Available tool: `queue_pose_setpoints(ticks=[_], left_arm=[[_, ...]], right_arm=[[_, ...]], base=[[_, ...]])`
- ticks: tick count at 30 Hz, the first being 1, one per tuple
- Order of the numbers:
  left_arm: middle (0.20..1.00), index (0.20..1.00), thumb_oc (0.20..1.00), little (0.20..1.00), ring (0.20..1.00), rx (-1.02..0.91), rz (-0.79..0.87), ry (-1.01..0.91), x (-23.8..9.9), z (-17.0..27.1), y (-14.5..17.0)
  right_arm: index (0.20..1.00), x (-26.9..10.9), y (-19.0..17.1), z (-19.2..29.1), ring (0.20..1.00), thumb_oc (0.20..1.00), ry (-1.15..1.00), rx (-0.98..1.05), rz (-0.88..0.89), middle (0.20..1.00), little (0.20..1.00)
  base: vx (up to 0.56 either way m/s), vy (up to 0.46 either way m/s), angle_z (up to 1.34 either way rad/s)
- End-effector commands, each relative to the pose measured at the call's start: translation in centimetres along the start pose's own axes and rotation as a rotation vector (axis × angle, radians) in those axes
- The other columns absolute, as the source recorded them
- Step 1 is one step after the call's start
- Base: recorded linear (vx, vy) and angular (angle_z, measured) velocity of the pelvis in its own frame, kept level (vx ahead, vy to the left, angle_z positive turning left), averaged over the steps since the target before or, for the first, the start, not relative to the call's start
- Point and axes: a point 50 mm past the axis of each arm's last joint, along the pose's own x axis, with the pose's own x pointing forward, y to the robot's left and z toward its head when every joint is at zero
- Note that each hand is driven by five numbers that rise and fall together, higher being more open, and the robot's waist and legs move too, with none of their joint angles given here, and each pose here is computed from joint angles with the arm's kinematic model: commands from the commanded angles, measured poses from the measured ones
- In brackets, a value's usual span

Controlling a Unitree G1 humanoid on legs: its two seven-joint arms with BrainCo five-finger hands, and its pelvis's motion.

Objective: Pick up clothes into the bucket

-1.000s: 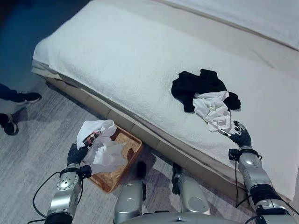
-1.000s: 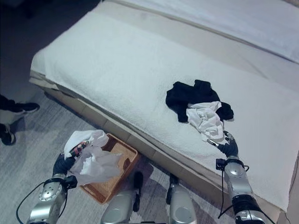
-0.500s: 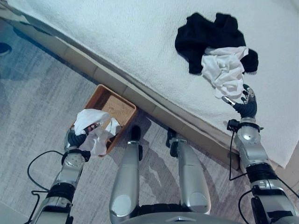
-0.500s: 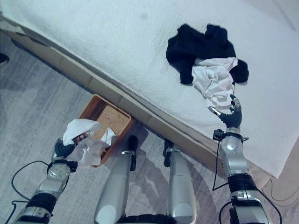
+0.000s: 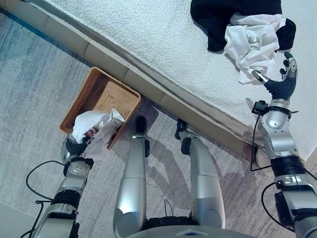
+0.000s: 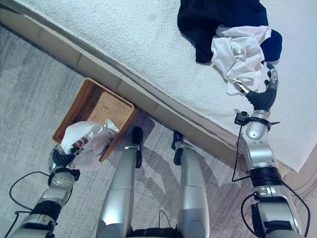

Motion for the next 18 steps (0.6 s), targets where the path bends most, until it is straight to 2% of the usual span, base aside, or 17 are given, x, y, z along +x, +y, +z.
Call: queue_pose_setpoints(ticks=[1,7,18], left_arm=[[1.0,1.0,1.0,1.0,1.0,0.05,0.145,0.062,0.4,-2.2,2.9],[1.0,1.0,1.0,1.0,1.0,0.071,0.184,0.067,-0.1,-2.7,3.4],[1.0,1.0,1.0,1.0,1.0,-0.153,0.203,-0.016,-1.1,-0.5,2.7]], right_arm=[[1.0,1.2,-1.8,2.6,1.0,1.0,-0.151,-0.02,-0.103,1.0,1.0],[1.0,1.7,-2.0,2.8,1.0,1.0,-0.152,-0.048,-0.122,1.0,1.0],[1.0,5.0,-2.4,2.0,1.0,1.0,-0.038,-0.18,-0.136,1.0,1.0]], base=[[0.01,0.0,0.05],[0.0,-0.008,0.04],[0.0,-0.005,0.0]])
